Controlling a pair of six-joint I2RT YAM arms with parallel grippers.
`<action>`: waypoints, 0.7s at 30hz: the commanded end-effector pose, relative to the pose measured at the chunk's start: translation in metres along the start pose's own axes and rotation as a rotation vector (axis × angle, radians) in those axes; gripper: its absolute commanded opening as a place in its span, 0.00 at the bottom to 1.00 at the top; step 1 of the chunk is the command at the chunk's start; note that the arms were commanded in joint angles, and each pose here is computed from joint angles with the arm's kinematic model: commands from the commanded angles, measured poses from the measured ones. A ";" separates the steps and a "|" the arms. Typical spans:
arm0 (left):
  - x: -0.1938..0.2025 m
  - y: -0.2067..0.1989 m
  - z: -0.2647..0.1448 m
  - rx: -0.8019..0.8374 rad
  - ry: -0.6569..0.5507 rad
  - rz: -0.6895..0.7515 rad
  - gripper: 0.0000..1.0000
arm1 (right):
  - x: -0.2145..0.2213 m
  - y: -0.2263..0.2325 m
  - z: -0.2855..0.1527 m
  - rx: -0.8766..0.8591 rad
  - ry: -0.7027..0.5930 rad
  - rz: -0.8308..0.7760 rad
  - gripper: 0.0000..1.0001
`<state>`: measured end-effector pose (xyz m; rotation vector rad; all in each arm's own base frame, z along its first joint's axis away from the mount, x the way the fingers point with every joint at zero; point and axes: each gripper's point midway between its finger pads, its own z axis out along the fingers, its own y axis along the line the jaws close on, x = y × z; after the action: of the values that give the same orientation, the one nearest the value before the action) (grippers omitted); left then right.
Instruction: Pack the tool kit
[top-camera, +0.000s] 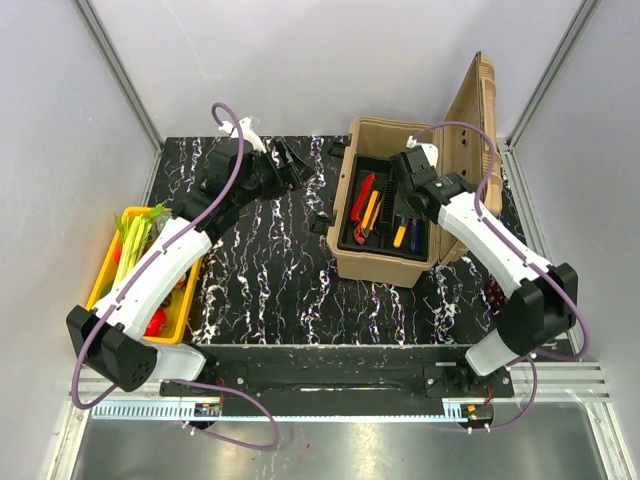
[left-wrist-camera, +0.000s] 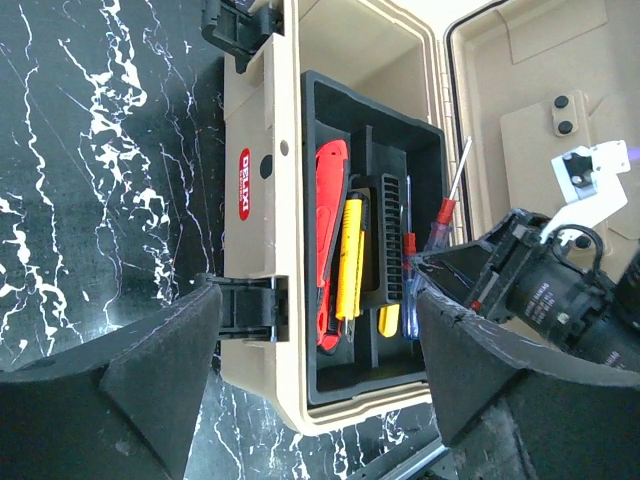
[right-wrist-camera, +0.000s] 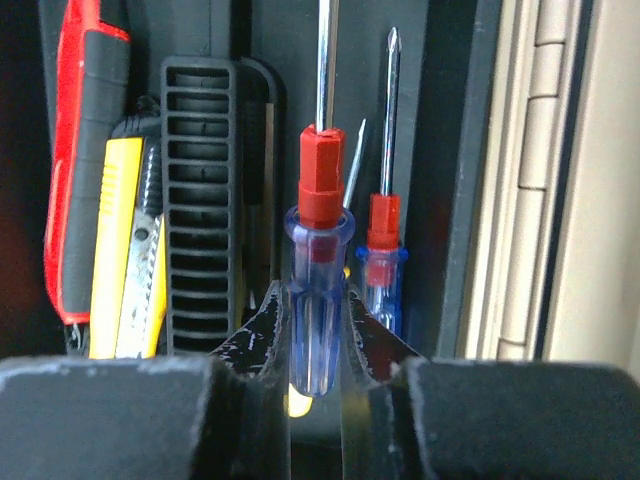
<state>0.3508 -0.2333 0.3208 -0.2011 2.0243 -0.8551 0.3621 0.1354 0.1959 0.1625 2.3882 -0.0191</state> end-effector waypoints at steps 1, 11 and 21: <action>-0.009 -0.006 -0.001 0.021 -0.018 0.010 0.82 | -0.011 0.007 0.016 -0.017 -0.030 0.011 0.03; -0.009 -0.001 -0.001 0.004 -0.017 0.013 0.82 | -0.017 0.008 0.016 -0.020 -0.053 0.042 0.54; 0.006 0.025 0.009 -0.079 0.018 0.008 0.82 | -0.089 0.022 -0.084 -0.233 -0.255 0.081 0.63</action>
<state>0.3516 -0.2285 0.3100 -0.2137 2.0615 -0.8267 0.3768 0.1396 0.2205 0.1710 2.3240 0.0528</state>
